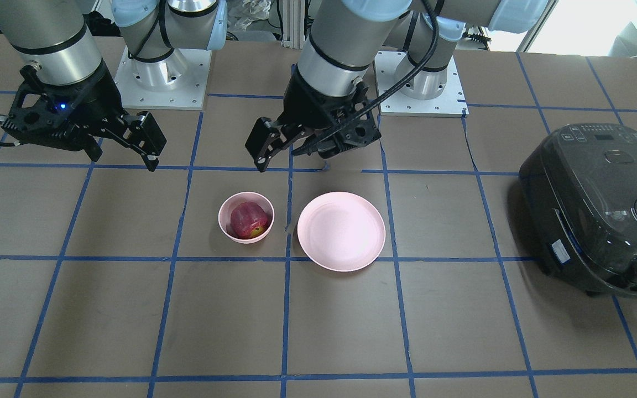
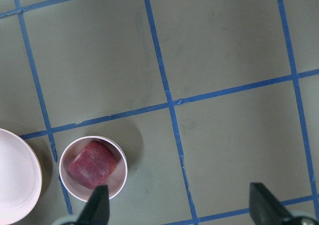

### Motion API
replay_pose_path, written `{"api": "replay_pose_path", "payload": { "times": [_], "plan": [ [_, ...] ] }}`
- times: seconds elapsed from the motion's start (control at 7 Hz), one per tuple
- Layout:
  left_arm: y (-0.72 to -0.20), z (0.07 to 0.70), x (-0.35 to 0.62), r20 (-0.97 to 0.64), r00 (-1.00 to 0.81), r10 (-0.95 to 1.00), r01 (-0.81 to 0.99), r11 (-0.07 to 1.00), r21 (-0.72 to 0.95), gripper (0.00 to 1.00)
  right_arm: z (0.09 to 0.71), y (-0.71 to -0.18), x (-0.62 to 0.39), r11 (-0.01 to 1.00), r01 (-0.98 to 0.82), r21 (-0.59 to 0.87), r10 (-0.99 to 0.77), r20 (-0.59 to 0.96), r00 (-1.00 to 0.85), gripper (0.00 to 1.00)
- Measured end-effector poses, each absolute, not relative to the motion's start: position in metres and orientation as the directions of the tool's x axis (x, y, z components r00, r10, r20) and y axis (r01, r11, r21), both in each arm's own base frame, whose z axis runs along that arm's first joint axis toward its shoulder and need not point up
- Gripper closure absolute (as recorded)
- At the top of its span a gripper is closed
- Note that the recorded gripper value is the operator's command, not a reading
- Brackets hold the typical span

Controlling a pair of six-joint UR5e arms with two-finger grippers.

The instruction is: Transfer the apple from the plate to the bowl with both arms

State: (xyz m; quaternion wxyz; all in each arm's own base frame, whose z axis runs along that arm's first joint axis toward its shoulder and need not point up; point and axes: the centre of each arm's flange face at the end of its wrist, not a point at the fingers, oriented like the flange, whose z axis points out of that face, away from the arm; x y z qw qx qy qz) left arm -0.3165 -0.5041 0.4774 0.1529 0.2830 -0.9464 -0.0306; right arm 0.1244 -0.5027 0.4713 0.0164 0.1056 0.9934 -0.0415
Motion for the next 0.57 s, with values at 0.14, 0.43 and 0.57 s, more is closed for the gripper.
{"api": "replay_pose_path", "payload": {
  "times": [0.14,0.43,0.57],
  "plan": [
    [-0.500,0.490,-0.288,0.251,-0.844,-0.473,-0.461,0.881,0.109,0.00,0.472,-0.503,0.123,0.975,0.208,-0.080,0.205,-0.040,-0.978,0.00],
    [-0.501,0.500,-0.232,0.122,-0.975,-0.184,-0.189,0.981,-0.035,0.00,0.472,-0.503,0.120,0.981,0.176,-0.081,0.175,-0.025,-0.984,0.00],
    [-0.504,0.505,-0.211,0.039,-0.999,-0.024,-0.027,0.996,-0.079,0.00,0.472,-0.503,0.120,0.983,0.167,-0.081,0.166,-0.024,-0.986,0.00]
  ]
}}
